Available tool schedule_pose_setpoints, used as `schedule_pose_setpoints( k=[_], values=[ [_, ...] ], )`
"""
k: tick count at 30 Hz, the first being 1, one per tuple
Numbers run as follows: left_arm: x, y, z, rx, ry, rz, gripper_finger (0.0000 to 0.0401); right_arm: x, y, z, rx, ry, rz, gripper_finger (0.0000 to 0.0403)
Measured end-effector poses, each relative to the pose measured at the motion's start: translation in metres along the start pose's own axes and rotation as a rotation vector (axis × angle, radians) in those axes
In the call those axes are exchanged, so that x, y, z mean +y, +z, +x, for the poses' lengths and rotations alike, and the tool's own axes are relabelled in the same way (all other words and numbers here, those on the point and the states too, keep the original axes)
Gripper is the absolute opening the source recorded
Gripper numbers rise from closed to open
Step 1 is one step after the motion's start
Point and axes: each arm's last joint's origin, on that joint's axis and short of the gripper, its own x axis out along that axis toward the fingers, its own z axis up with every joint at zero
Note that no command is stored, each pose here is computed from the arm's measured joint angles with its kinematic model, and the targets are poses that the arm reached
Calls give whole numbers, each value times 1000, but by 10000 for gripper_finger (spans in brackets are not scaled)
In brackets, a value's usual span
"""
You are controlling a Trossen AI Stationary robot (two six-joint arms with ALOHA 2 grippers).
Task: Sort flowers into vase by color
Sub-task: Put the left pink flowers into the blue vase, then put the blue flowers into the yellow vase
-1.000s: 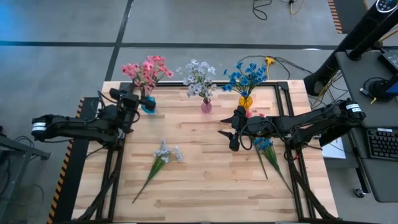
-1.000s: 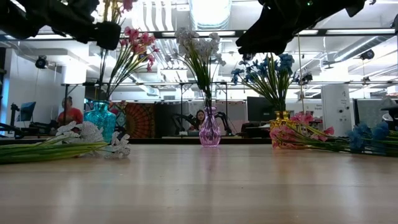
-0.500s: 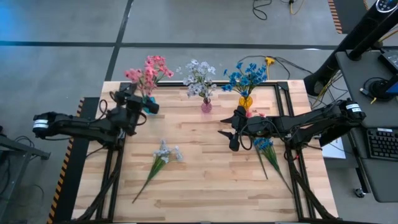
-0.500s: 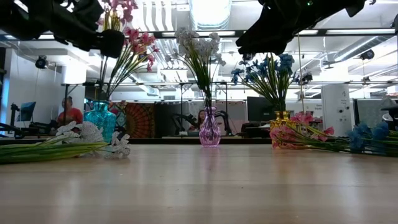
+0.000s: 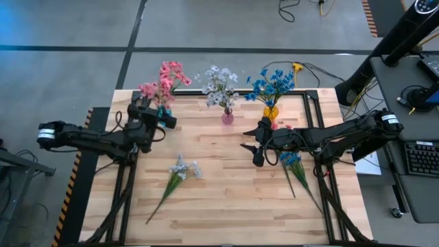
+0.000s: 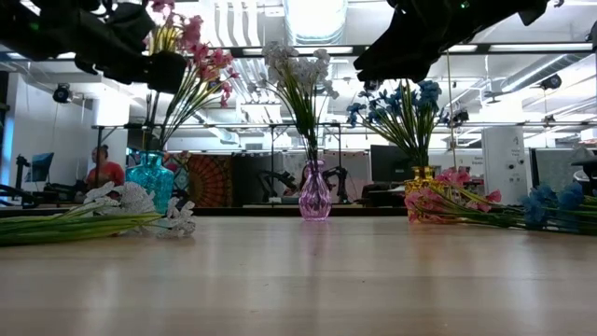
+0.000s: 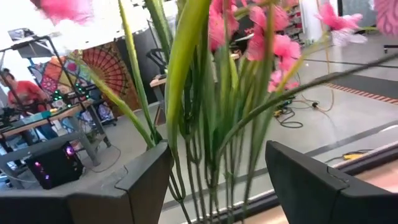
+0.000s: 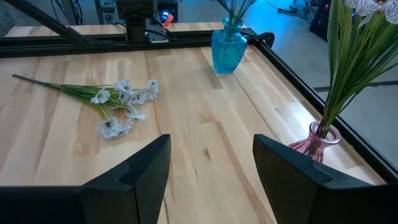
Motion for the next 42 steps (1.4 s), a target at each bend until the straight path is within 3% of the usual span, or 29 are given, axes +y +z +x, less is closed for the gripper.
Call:
schedule_pose_setpoints(
  k=[10,14,23,31,42],
  values=[
    [-1,-3,-5,27,61,0,296,0,0,0,0,0,10,221],
    [-3,-3,-7,10,0,49,310,0,0,0,0,0,9,221],
    [-4,0,-9,-2,-37,29,311,0,0,0,0,0,9,221],
    [-1,-2,-12,35,73,59,311,0,0,0,0,0,8,221],
    [-5,0,-35,4,-40,57,311,0,0,0,1,0,37,221]
  ],
)
